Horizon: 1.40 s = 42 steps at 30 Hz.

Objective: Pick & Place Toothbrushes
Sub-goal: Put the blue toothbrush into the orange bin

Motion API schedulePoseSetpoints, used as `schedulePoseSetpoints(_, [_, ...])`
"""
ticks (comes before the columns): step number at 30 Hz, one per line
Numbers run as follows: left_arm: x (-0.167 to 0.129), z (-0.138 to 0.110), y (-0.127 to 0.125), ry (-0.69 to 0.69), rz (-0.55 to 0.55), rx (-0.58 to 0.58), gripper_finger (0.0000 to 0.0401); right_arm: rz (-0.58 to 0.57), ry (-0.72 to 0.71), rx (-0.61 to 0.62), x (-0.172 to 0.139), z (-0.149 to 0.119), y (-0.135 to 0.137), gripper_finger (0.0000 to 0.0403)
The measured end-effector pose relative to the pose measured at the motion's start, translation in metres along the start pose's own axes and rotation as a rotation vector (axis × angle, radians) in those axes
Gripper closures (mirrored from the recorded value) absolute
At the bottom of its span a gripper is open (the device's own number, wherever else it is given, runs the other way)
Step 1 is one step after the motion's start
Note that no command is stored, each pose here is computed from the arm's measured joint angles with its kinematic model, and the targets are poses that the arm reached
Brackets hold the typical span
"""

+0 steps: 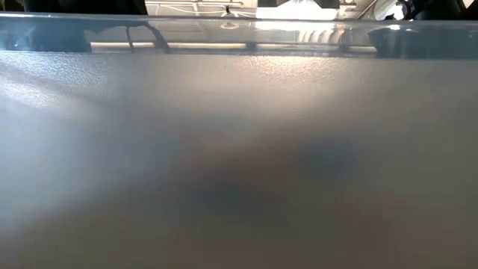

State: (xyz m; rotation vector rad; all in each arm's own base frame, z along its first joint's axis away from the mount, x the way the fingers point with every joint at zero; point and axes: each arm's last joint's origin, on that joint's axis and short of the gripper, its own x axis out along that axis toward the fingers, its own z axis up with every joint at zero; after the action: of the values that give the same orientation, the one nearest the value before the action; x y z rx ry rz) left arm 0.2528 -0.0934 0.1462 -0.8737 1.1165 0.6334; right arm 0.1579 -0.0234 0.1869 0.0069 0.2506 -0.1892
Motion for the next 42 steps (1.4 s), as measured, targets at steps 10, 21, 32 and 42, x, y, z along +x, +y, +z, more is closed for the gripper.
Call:
schedulePoseSetpoints(10, [0.004, -0.002, 0.004, 0.01, 0.004, -0.022, 0.0276, 0.0, 0.0, 0.0, 0.0, 0.0, 0.0, 0.0398])
schedulePoseSetpoints(21, [0.004, -0.002, 0.007, 0.02, 0.034, -0.019, 0.0375, 0.0, 0.0, 0.0, 0.0, 0.0, 0.0, 0.0398])
schedulePoseSetpoints(32, [-0.008, -0.002, 0.012, 0.049, 0.038, 0.034, 0.0379, 0.0, 0.0, 0.0, 0.0, 0.0, 0.0, 0.0398])
schedulePoseSetpoints(42, [-0.051, 0.016, 0.017, 0.032, 0.127, 0.1, 0.0379, 0.0, 0.0, 0.0, 0.0, 0.0, 0.0, 0.0398])
